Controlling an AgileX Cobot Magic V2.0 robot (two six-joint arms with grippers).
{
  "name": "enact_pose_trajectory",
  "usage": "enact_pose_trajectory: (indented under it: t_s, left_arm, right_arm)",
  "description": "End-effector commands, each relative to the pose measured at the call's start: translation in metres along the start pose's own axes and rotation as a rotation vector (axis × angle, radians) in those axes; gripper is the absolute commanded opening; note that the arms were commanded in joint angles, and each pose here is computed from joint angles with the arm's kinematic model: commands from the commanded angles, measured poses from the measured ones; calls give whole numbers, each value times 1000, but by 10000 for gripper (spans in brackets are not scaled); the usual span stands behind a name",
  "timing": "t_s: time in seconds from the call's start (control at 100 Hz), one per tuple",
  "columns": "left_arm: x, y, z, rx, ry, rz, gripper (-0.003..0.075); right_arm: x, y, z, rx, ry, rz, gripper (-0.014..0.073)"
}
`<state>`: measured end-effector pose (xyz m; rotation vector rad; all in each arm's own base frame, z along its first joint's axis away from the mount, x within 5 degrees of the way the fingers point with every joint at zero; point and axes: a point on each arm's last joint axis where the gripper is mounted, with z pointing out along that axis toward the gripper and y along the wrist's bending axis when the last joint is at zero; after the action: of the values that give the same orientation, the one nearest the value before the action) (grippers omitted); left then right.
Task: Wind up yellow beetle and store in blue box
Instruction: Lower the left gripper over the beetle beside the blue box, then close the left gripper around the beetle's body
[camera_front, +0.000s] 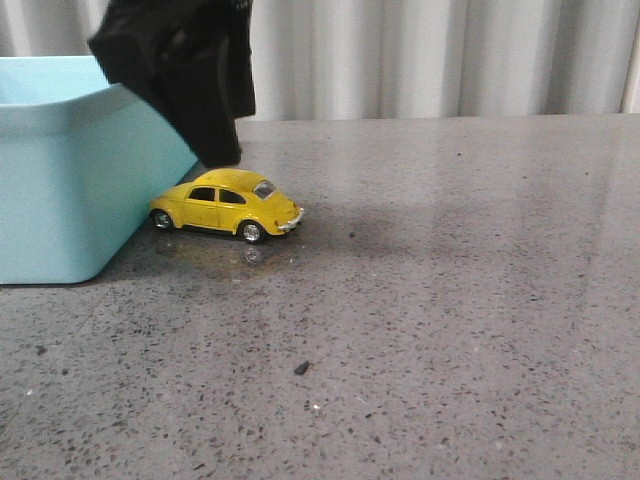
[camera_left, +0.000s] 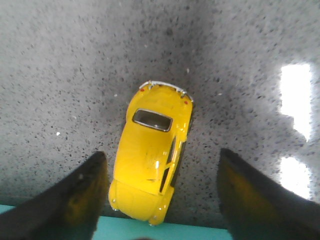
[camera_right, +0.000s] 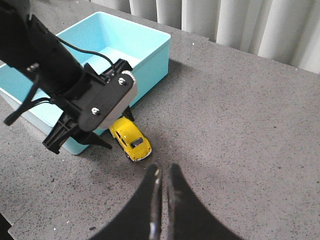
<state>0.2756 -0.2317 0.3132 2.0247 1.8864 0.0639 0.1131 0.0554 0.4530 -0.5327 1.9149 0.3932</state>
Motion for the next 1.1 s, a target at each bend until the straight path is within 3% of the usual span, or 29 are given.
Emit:
enact_pose_trajectory:
  t_s: [0.0, 0.14, 0.45, 0.75, 1.09]
  left_arm:
    - [-7, 5, -19, -80, -62, -10, 485]
    - [-5, 12, -12, -113, -25, 27, 482]
    - [13, 24, -5, -64, -46, -78, 479]
    - [22, 29, -5, -19, -115, 0, 479]
    - [17, 30, 31, 66, -120, -17, 479]
  right_arm:
    - [-10, 0, -6, 20, -99, -11, -50]
    - [-9, 1, -5, 10, -97, -13, -50]
    - [-6, 4, -1, -13, -85, -20, -50]
    - [-7, 2, -1, -1, -101, -25, -50]
    - [-3, 1, 3, 1, -89, -20, -50]
